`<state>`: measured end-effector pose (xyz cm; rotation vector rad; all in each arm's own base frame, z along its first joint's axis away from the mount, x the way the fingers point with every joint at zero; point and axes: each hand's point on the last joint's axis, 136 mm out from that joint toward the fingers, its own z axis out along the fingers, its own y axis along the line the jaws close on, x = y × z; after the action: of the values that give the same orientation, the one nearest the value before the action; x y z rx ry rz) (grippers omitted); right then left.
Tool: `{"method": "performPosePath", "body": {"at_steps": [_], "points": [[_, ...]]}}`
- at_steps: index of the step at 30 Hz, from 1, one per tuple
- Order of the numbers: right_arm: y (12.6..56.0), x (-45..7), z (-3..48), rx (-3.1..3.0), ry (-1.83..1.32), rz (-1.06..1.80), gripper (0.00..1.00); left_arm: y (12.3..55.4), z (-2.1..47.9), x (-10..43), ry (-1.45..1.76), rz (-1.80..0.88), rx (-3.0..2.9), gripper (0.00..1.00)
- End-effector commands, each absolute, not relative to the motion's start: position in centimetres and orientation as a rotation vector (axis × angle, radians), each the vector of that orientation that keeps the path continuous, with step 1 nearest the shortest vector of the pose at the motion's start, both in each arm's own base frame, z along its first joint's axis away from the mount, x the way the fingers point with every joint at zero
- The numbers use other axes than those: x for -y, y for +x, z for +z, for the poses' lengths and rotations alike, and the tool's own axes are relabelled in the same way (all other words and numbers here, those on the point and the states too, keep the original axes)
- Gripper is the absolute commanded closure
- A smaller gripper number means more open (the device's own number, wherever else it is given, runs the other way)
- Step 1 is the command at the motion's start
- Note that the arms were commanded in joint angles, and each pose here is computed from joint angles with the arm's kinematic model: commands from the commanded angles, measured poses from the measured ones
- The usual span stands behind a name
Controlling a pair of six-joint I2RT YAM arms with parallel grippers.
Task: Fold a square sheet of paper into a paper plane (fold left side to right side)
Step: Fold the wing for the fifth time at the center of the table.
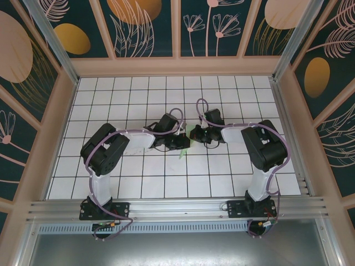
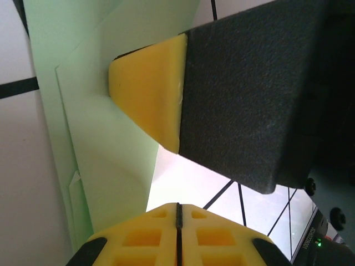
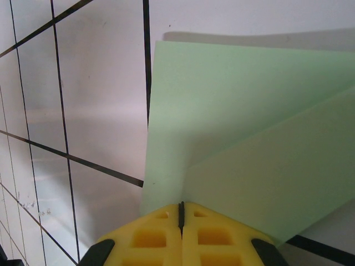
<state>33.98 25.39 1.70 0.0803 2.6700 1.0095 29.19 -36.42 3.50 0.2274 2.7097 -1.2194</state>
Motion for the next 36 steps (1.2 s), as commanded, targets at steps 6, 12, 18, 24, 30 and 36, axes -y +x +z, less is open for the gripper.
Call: {"method": "performPosePath", "body": {"at_steps": [6, 12, 18, 24, 30, 36], "points": [[32.2, -22.6, -2.4, -2.819, 0.159, 0.821, 0.96, 28.7, 0.8, 35.5, 0.241, -1.123, -2.795, 0.89], [32.3, -22.4, -2.6, -2.826, 0.161, 0.800, 0.95, 27.5, 0.0, 34.5, 0.245, -1.100, -2.833, 0.90], [32.3, -22.2, -2.6, -2.830, 0.164, 0.789, 0.96, 24.9, -0.8, 32.7, 0.262, -1.078, -2.889, 0.90], [32.3, -22.1, -2.7, -2.836, 0.165, 0.777, 0.95, 22.5, -1.0, 31.3, 0.306, -1.059, -2.928, 0.90], [32.8, -22.4, -2.3, -2.813, 0.156, 0.793, 0.96, 22.5, 0.1, 31.0, 0.315, -1.065, -2.891, 0.90], [35.6, -23.2, 1.3, -2.690, 0.103, 0.851, 0.92, 23.8, 3.9, 31.5, 0.339, -1.127, -2.770, 0.90]]}}
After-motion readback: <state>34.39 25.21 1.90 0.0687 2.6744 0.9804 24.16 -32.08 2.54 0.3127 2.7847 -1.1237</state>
